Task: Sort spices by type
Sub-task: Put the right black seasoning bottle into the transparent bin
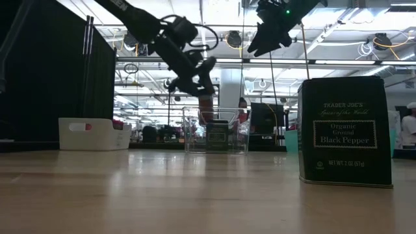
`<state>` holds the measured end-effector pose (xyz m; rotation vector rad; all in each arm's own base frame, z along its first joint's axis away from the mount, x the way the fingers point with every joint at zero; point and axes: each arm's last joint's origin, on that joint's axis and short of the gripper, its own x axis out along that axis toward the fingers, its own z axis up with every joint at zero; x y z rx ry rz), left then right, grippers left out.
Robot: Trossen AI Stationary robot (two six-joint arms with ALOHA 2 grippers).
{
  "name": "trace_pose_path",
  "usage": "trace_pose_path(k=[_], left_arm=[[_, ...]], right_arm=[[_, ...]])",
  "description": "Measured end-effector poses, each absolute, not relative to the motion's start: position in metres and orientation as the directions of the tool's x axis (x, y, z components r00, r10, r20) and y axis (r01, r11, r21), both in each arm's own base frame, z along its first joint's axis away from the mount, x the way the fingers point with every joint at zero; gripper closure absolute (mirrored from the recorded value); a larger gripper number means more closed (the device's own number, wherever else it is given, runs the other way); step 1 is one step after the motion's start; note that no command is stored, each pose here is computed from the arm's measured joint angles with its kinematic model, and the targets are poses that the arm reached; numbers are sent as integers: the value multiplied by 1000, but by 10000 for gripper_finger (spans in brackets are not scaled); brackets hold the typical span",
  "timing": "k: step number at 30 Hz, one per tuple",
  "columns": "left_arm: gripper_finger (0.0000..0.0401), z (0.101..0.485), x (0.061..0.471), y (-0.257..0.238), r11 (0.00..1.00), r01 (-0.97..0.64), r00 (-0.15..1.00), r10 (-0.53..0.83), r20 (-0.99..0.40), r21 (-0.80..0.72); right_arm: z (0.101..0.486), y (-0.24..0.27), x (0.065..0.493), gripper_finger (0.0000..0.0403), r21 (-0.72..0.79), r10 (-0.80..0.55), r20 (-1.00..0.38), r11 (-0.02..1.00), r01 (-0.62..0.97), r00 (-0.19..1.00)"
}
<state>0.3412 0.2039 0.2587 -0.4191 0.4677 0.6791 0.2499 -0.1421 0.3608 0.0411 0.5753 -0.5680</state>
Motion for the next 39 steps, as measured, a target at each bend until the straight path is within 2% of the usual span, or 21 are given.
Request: trace_pose_path(k=[15,28,39], left_arm=[[178,222,358,199,693,-678,659,425,-621,-245],[178,194,368,201,688,-695,621,427,-658,-210],[178,188,374,206,705,-690,628,468,-622,-166]], right_arm=[[360,-142,250,154,-107,-495,-531,844,526,687],[359,-142,250,154,-107,-492,-539,845,524,684],[358,-141,249,154,-114,-488,-552,847,519,676]])
